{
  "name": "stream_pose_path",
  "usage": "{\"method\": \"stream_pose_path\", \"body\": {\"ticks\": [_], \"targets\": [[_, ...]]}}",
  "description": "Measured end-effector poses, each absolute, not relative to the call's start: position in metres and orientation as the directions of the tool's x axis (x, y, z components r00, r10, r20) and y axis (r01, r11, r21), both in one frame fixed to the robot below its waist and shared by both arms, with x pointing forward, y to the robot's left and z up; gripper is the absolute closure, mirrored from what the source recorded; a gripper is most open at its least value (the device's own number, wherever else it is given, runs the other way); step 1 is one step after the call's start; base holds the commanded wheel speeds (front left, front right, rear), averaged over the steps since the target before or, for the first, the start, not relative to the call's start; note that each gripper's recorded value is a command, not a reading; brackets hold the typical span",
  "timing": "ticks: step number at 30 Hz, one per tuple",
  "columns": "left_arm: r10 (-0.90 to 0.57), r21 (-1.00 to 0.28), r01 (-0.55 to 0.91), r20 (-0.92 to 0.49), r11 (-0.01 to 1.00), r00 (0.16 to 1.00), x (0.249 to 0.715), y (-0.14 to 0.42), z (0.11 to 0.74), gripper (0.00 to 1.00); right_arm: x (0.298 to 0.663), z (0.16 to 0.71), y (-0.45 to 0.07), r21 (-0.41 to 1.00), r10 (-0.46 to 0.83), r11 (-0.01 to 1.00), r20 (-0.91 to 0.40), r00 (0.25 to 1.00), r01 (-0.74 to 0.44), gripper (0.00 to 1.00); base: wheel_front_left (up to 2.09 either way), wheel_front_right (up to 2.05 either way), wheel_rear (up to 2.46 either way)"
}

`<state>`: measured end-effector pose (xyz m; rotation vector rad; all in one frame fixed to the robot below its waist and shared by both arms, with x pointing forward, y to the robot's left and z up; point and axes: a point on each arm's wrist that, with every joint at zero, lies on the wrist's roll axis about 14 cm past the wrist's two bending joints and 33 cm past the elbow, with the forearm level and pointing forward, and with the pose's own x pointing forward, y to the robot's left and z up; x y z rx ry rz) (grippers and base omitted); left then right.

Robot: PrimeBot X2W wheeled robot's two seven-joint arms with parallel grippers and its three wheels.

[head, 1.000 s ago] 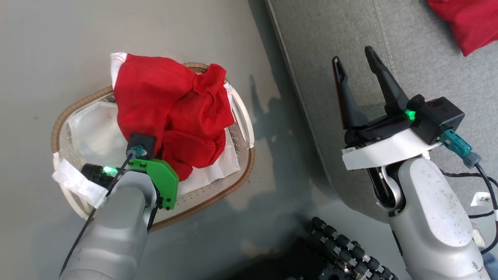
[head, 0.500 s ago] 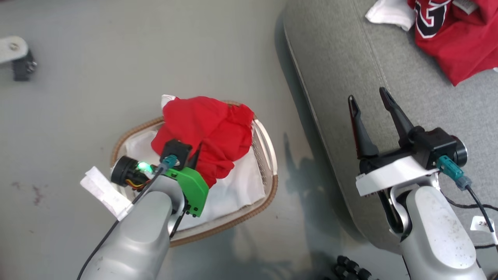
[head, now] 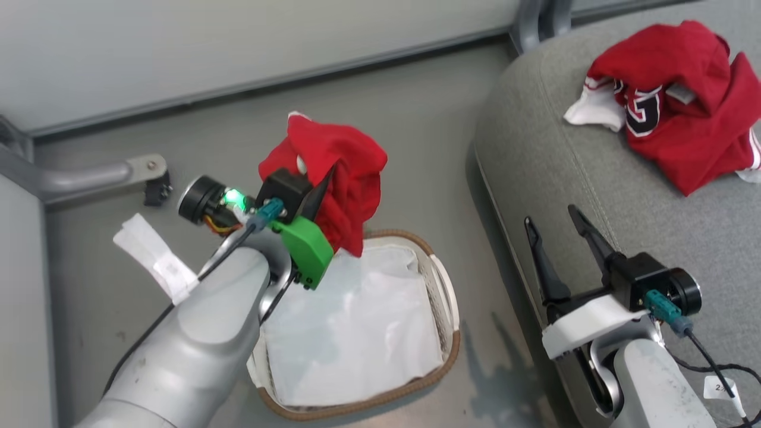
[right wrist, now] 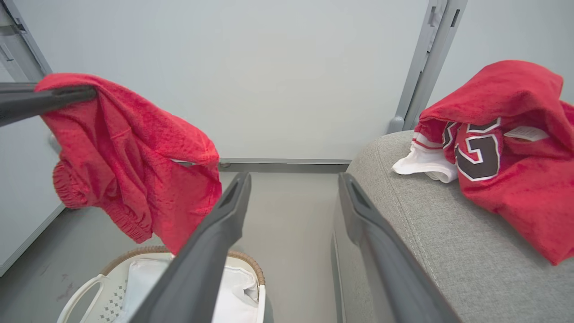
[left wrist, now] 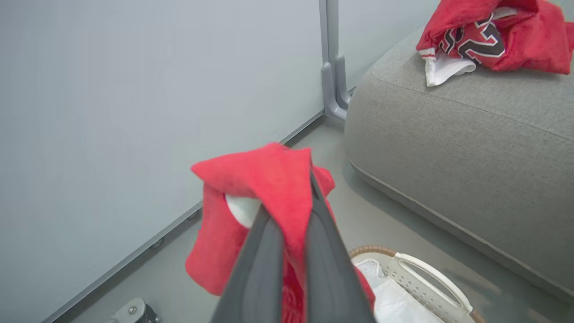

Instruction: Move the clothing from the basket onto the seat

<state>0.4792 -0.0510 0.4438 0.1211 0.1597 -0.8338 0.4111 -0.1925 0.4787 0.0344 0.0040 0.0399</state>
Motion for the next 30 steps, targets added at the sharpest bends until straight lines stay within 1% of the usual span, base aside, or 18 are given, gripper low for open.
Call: {"method": "stream_pose_path", "body": {"ticks": [6,13,20,23,27,30], "targets": [[-0.734,0.198,0.727,-0.049,0.657,0.677,0.491,-0.045,0.535,1.0,0.402,0.507,-0.176,0.022,0.089,0.996,0.074,0.993,-0.091,0.0,0.0,0.0,0.0],[-0.739,0.309,0.685,0.102,0.66,0.666,0.49,-0.04,0.632,1.0,0.395,0.537,-0.157,-0.004,0.146,0.989,0.155,0.977,-0.147,0.0,0.0,0.0,0.0],[-0.773,0.372,0.689,0.158,0.623,0.614,0.468,-0.052,0.675,1.0,0.393,0.552,-0.137,-0.038,0.207,0.978,0.19,0.96,-0.204,0.0,0.0,0.0,0.0],[-0.79,0.402,0.69,0.176,0.602,0.587,0.458,-0.057,0.69,1.0,0.394,0.554,-0.124,-0.074,0.25,0.968,0.191,0.949,-0.24,0.0,0.0,0.0,0.0],[-0.804,0.429,0.69,0.188,0.584,0.564,0.449,-0.062,0.702,1.0,0.396,0.554,-0.115,-0.101,0.279,0.959,0.182,0.943,-0.265,0.0,0.0,0.0,0.0],[-0.817,0.45,0.69,0.204,0.567,0.539,0.441,-0.067,0.712,1.0,0.399,0.553,-0.111,-0.149,0.3,0.949,0.17,0.939,-0.276,0.0,0.0,0.0,0.0]]}}
